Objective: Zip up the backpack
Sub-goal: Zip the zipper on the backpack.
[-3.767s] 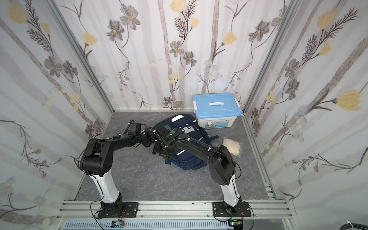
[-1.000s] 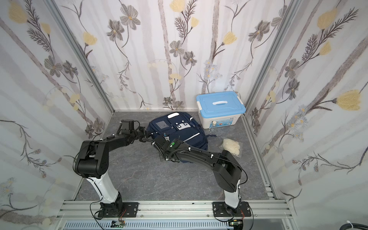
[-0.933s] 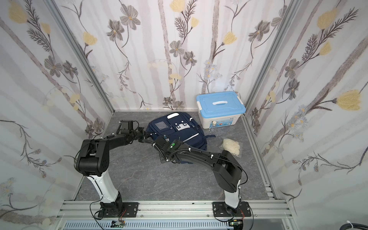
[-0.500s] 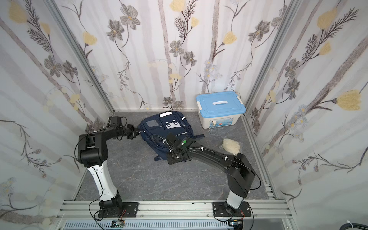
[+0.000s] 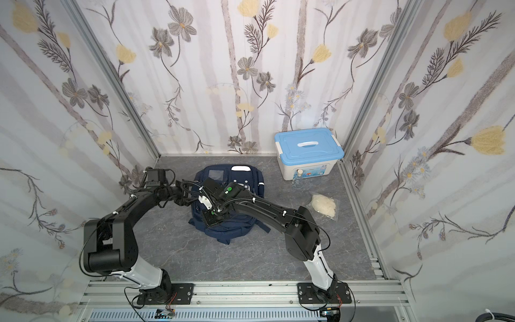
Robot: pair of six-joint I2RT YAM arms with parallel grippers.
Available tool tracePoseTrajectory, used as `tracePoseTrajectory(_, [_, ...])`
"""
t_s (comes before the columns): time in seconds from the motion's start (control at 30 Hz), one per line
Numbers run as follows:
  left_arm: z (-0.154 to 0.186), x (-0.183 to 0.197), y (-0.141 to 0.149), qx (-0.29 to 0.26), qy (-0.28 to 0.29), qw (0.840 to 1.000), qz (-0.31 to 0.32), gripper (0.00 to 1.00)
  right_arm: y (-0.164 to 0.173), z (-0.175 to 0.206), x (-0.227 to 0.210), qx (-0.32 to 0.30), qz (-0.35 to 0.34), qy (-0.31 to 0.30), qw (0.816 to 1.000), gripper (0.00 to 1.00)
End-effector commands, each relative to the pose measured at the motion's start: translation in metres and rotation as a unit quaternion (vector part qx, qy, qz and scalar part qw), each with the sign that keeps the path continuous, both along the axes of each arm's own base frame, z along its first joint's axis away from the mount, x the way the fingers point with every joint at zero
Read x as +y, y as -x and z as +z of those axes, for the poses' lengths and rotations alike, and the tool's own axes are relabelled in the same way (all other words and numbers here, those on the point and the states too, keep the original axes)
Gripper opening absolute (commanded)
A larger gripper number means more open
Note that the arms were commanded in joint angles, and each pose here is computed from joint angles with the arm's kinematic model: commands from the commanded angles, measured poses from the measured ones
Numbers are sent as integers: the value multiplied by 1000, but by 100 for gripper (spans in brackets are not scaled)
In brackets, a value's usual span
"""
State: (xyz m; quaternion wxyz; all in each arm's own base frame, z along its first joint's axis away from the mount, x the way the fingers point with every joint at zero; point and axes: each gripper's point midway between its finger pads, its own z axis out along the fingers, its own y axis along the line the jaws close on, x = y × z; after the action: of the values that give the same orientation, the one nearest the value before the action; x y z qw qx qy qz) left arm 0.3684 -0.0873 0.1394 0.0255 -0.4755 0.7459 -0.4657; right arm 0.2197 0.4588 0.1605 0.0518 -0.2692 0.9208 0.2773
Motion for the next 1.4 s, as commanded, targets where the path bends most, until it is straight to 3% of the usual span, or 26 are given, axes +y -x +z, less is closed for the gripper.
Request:
tracePoseTrajectory(0.0, [11,-7,36,29,28,999,18,69,-5,-9,2,-3,9,4,1000,0])
tracePoseTrajectory(0.07, [10,-17,56,50,16,999,-9,69,-11,-18,2,-2,7,10,1000,0])
tracePoseTrajectory(0.2, [-7,-28,70,56,39,997,30,68,-19,-12,8,-13,2,2,1000,0])
tracePoseTrajectory(0.33, [-17,-25,103,86,9,996,28,63,-27,-12,10,-18,-4,1,1000,0])
tracePoseTrajectory(0.4, [-14,-21,104,80,-12,996,29,64,-26,-10,13,-13,0,-6,1000,0])
tracePoseTrajectory(0.53, [-14,-23,88,62,-2,997,37,64,-18,-9,12,-9,8,-5,1000,0])
tracePoseTrajectory(0.63, [-25,-29,91,76,-5,997,27,58,-18,-3,10,-16,5,-7,1000,0])
tracePoseTrajectory(0.8, [-34,-31,86,76,-13,997,24,56,-11,7,17,-11,17,-24,1000,0])
tracePoseTrajectory(0.93, [-40,-35,78,78,-24,997,12,37,-3,11,20,-7,31,-32,999,0])
tracePoseTrajectory(1.07, [-50,-33,73,84,-35,996,9,0,8,8,18,4,44,-30,999,0])
tracePoseTrajectory(1.23, [-52,-25,63,81,-45,996,6,0,23,-20,-16,11,48,29,998,0])
tracePoseTrajectory(1.37, [-56,0,71,97,-57,994,9,0,16,-51,-87,-9,31,131,991,0])
